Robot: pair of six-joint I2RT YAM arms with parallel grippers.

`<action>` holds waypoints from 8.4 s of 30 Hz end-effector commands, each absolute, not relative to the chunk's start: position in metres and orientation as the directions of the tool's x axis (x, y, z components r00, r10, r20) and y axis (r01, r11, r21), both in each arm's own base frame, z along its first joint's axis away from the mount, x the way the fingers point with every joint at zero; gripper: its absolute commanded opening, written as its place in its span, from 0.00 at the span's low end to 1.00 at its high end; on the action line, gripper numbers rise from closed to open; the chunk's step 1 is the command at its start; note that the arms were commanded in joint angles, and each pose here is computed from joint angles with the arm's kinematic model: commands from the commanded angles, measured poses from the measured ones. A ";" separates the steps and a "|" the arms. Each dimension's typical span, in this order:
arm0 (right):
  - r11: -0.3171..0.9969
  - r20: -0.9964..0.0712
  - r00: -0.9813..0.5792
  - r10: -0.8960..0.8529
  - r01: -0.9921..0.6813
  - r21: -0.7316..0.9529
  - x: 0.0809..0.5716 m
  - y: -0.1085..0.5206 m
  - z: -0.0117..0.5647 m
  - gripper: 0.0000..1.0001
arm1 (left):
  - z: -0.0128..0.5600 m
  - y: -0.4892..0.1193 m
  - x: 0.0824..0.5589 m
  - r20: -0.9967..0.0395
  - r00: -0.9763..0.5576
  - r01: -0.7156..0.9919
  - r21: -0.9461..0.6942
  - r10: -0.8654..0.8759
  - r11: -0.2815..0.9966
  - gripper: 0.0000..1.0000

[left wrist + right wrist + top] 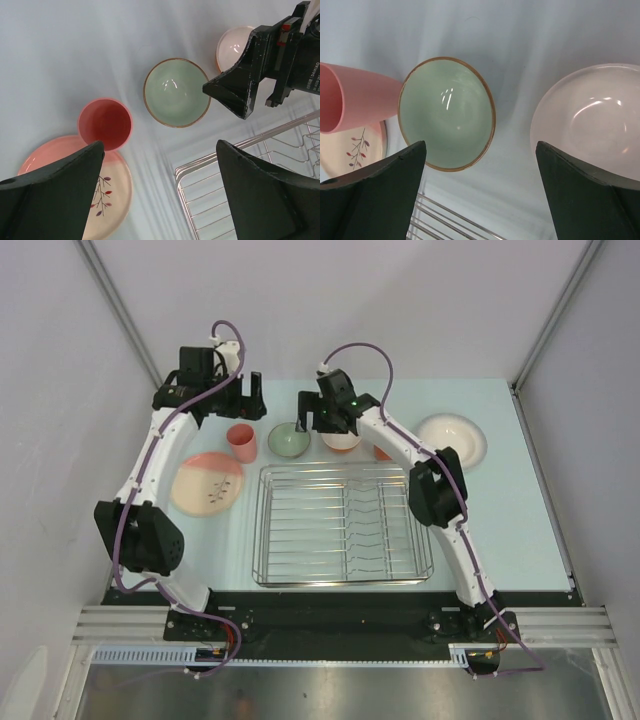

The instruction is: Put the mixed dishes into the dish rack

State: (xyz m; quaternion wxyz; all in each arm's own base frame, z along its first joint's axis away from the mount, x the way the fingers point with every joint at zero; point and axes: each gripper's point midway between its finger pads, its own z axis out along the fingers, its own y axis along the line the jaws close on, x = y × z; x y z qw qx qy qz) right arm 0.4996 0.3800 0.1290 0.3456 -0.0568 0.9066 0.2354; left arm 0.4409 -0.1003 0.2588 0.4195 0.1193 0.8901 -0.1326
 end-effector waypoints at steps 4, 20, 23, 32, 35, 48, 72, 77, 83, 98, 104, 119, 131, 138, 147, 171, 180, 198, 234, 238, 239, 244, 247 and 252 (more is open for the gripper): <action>0.864 -0.668 -0.739 0.088 -0.278 0.421 0.510 0.385 0.131 0.94 | 0.272 -0.102 0.434 -0.800 -0.593 0.350 -0.152 0.092 0.924 1.00; 0.836 -0.635 -0.768 0.076 -0.299 0.461 0.512 0.413 0.087 0.85 | 0.261 -0.100 0.428 -0.794 -0.602 0.355 -0.168 0.087 0.920 1.00; 0.832 -0.631 -0.773 0.068 -0.306 0.463 0.510 0.417 0.082 0.84 | 0.256 -0.099 0.427 -0.788 -0.610 0.354 -0.176 0.084 0.919 0.99; 0.838 -0.658 -0.751 0.060 -0.321 0.442 0.510 0.414 0.101 0.85 | 0.246 -0.096 0.426 -0.776 -0.625 0.350 -0.188 0.079 0.918 1.00; 0.851 -0.652 -0.755 0.071 -0.294 0.434 0.511 0.399 0.104 0.87 | 0.245 -0.097 0.426 -0.774 -0.628 0.354 -0.195 0.078 0.915 1.00; 0.864 -0.668 -0.737 0.102 -0.267 0.426 0.514 0.358 0.132 0.89 | 0.242 -0.103 0.422 -0.768 -0.637 0.372 -0.227 0.069 0.900 1.00; 0.828 -0.669 -0.743 0.017 -0.365 0.426 0.486 0.417 0.131 0.88 | 0.242 -0.102 0.420 -0.772 -0.630 0.380 -0.221 0.077 0.898 1.00; 0.836 -0.656 -0.755 0.011 -0.352 0.420 0.485 0.415 0.122 0.87 | 0.241 -0.100 0.420 -0.770 -0.634 0.377 -0.230 0.069 0.897 1.00; 0.845 -0.634 -0.774 0.007 -0.334 0.418 0.481 0.412 0.108 0.87 | 0.239 -0.101 0.422 -0.768 -0.637 0.380 -0.238 0.066 0.894 1.00; 0.855 -0.611 -0.791 0.019 -0.304 0.420 0.496 0.421 0.065 0.81 | 0.236 -0.097 0.416 -0.763 -0.643 0.376 -0.238 0.067 0.896 1.00; 0.855 -0.620 -0.784 0.031 -0.301 0.422 0.502 0.422 0.061 0.67 | 0.232 -0.096 0.415 -0.757 -0.650 0.374 -0.244 0.066 0.895 1.00; 0.857 -0.650 -0.760 0.002 -0.334 0.393 0.499 0.424 0.073 0.00 | 0.229 -0.092 0.416 -0.755 -0.653 0.373 -0.250 0.061 0.894 1.00; 0.921 -0.839 -0.535 -0.097 -0.369 0.128 0.473 0.384 0.217 0.00 | 0.232 -0.093 0.421 -0.759 -0.649 0.374 -0.263 0.048 0.889 0.99; 0.992 -0.916 -0.379 -0.128 -0.064 -0.113 0.438 0.302 0.302 0.00 | 0.235 -0.090 0.425 -0.764 -0.644 0.373 -0.266 0.041 0.889 0.99; 0.837 -0.850 -0.472 -0.234 0.346 -0.423 0.348 0.173 0.286 0.00 | 0.235 -0.090 0.428 -0.766 -0.642 0.377 -0.275 0.036 0.884 0.99; 0.729 -0.554 -0.808 -0.199 0.255 -0.635 0.258 0.082 0.188 0.00 | 0.227 -0.097 0.438 -0.750 -0.661 0.392 -0.317 0.025 0.863 0.99; 0.669 -0.449 -0.839 -0.308 0.144 -0.729 0.256 0.098 0.162 0.00 | 0.225 -0.098 0.435 -0.751 -0.660 0.395 -0.319 0.025 0.862 0.99; 0.829 -0.639 -0.723 -0.262 0.170 -0.532 0.272 0.153 0.222 0.97 | 0.229 -0.098 0.433 -0.755 -0.655 0.398 -0.319 0.023 0.860 0.99; 0.950 -0.658 -0.703 0.270 0.306 0.064 0.503 0.267 0.109 0.84 | 0.227 -0.096 0.433 -0.748 -0.664 0.389 -0.319 0.023 0.865 0.99; 0.945 -0.624 -0.726 0.289 0.319 0.066 0.501 0.266 0.089 0.82 | 0.226 -0.096 0.433 -0.746 -0.666 0.386 -0.319 0.022 0.865 0.99; 0.942 -0.614 -0.733 0.293 0.329 0.057 0.500 0.263 0.081 0.81 | 0.225 -0.095 0.432 -0.745 -0.666 0.386 -0.318 0.023 0.866 0.99; 0.943 -0.605 -0.740 0.295 0.328 0.060 0.503 0.267 0.066 0.77 | 0.225 -0.094 0.432 -0.743 -0.668 0.380 -0.315 0.023 0.870 0.99; 0.942 -0.605 -0.739 0.296 0.330 0.058 0.505 0.269 0.058 0.75 | 0.224 -0.093 0.431 -0.741 -0.671 0.375 -0.314 0.022 0.872 0.99; 0.942 -0.607 -0.739 0.292 0.332 0.050 0.508 0.270 0.045 0.64 | 0.222 -0.093 0.431 -0.738 -0.675 0.373 -0.312 0.025 0.874 0.99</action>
